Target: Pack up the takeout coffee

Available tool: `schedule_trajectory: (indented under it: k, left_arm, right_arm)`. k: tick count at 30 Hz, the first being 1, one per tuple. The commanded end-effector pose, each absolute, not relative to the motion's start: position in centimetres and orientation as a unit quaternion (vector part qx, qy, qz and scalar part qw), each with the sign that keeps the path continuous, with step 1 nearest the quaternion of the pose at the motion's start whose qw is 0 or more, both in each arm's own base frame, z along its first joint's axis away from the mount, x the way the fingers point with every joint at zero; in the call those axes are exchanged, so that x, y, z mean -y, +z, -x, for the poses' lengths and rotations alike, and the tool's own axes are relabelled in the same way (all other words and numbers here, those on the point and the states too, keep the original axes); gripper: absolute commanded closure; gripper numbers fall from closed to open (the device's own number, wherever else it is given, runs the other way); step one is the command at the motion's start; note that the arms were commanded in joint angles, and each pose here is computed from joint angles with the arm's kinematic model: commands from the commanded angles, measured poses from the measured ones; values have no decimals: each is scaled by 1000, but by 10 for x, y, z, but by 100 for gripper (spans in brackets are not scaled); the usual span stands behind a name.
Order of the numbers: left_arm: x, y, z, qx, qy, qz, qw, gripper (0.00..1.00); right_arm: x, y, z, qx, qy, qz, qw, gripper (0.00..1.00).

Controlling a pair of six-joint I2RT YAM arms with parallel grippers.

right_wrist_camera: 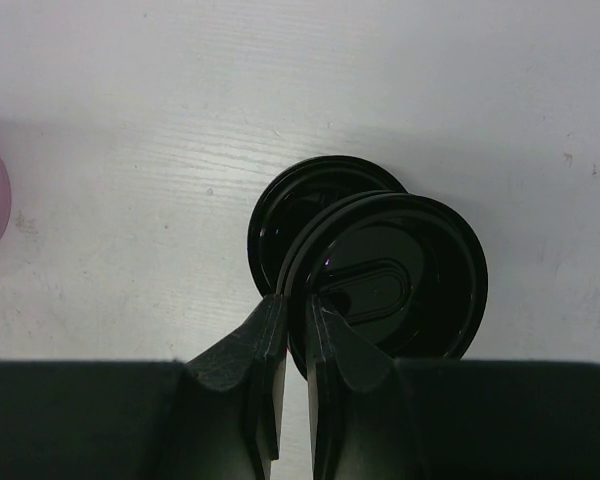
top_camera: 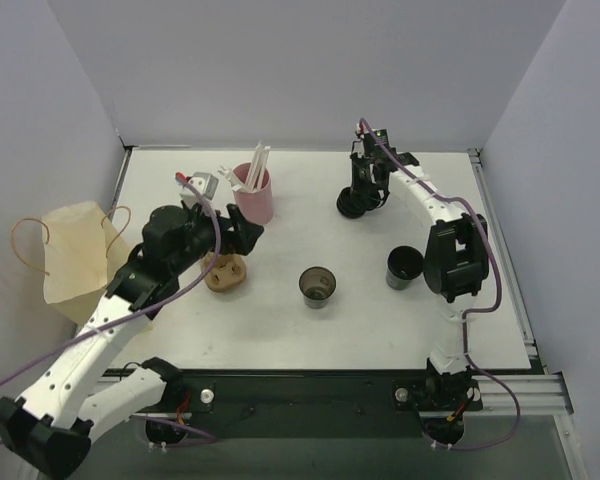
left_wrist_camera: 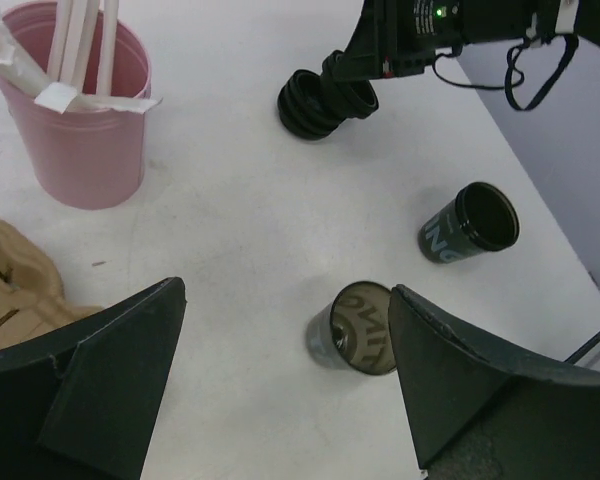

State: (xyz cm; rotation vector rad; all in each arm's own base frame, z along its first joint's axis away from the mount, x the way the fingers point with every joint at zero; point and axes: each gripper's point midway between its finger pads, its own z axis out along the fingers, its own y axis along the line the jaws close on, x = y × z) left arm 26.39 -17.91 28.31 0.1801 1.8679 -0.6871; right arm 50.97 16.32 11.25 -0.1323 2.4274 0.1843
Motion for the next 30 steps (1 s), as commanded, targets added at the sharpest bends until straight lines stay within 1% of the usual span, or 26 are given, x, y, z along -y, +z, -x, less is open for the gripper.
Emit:
schedule_trajectory:
  k: [1,2,3,4,5,7,9,10,11,12,13,15,16,18,19,21,22,24,25,26,28,30]
  left_arm:
    - [209,342,-307,-749,-345,-31,565,9]
    - [221,327,-325,-765,-341,-26,545,12]
    - [228,327,-336,-768,-347,-15,538,16]
    - [235,349,-346,-756,-356,-13,549,19]
    - [249,329,-364,-773,-349,-15,529,23]
    - [270,331,-390,-774,-357,-19,522,25]
    - [287,336,-404,-766,-380,-18,519,27]
    - [299,319,-417,-774,-383,-17,503,28]
    - [308,332,-422,-762,-404,-20,505,30]
    - [317,333,-426,-758,-417,-23,502,33]
    - [329,320,-438,-759,-425,-25,492,34]
    - [344,325,-448,-750,-443,-21,491,37]
    - [353,308,-456,-757,-443,-18,480,37]
    - [365,308,-464,-748,-457,-19,481,39]
    - [375,292,-469,-755,-456,-21,471,40]
    - [384,290,-476,-753,-457,-22,472,40]
    - [389,274,-482,-763,-449,-19,465,42]
    - [391,269,-493,-773,-432,-10,465,42]
    - [395,251,-498,-783,-424,-9,455,42]
    - [396,245,-500,-786,-422,-7,453,43]
    - [402,233,-506,-789,-423,-3,446,42]
    - [408,232,-509,-781,-437,-5,446,43]
  right_arm:
    - [-164,163,-505,-916,101,49,385,88]
    - [-165,165,-504,-915,108,49,385,88]
    - [-165,168,-504,-914,110,48,387,88]
    - [-163,173,-505,-911,114,43,393,88]
    - [-164,173,-504,-911,121,41,393,88]
    - [-166,177,-506,-907,133,36,397,88]
    - [-167,181,-507,-905,138,35,400,88]
    - [-167,183,-507,-905,139,35,401,88]
    - [-168,183,-506,-905,139,38,401,88]
    - [-166,183,-506,-904,138,38,402,88]
    - [-165,186,-505,-903,139,38,406,88]
    - [-163,186,-502,-903,141,34,405,89]
    - [-163,187,-502,-901,144,32,408,88]
    - [-161,187,-499,-900,149,27,409,89]
    - [-160,189,-500,-897,152,27,413,89]
    - [-158,189,-497,-897,153,25,414,89]
    - [-157,189,-498,-896,154,24,416,89]
    - [-154,191,-497,-894,156,18,420,89]
    - [-154,189,-498,-893,159,16,421,89]
    - [-155,188,-498,-892,162,16,421,89]
    - [-154,187,-500,-891,166,15,421,89]
    - [-154,185,-501,-892,169,14,419,89]
